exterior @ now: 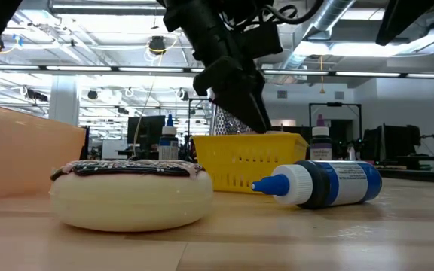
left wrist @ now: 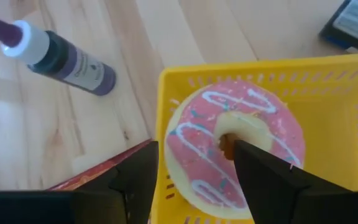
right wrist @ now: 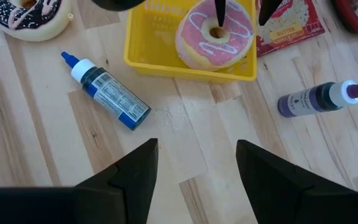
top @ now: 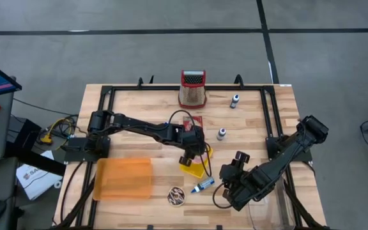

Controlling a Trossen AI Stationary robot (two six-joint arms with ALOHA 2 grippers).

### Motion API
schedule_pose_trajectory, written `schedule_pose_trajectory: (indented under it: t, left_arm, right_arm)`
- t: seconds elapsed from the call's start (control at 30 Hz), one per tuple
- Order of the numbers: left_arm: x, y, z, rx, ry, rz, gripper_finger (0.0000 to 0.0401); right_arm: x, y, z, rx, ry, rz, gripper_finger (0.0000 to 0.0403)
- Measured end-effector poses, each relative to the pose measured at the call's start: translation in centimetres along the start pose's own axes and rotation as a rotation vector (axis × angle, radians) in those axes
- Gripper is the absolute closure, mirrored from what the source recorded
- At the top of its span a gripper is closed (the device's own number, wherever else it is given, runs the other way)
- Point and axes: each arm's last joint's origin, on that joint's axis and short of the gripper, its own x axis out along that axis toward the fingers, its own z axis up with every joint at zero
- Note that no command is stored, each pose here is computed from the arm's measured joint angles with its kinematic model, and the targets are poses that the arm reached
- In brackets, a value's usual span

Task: Pick & Place Food Item
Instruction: Put the brown donut into the yellow basket

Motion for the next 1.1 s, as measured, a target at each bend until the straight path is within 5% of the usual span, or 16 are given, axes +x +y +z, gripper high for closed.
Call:
schedule_pose_trajectory:
  t: [0.37,0.57,0.77,0.9,1.1]
  left_arm:
    - [-7.4,-0.2,0.4,-0.076,0.031,0.005,0.0196]
    - [-11.6,-2.9,-0.1,-0.163,0.025,-0.04,0.0196]
    - [-11.9,-8.3,-1.4,-0.236,-0.008,-0.118,0.0196]
    - [-11.9,-12.3,-0.4,-0.157,-0.075,-0.109,0.0195]
    - [-10.4,-14.8,-0.5,-0.207,-0.007,-0.125,0.0177]
  right_arm:
    - [-0.3,0.0,-0.6,-0.002,-0.012,-0.029,0.0193]
    - [-0.5,0.1,-0.8,0.009,-0.038,-0.043,0.0193]
    - [-0.8,0.2,-1.0,0.007,-0.072,-0.055,0.0193]
    - [-0.7,0.2,-0.8,0.007,-0.078,-0.054,0.0193]
    - [-0.7,0.4,-0.6,0.018,-0.089,-0.037,0.0193]
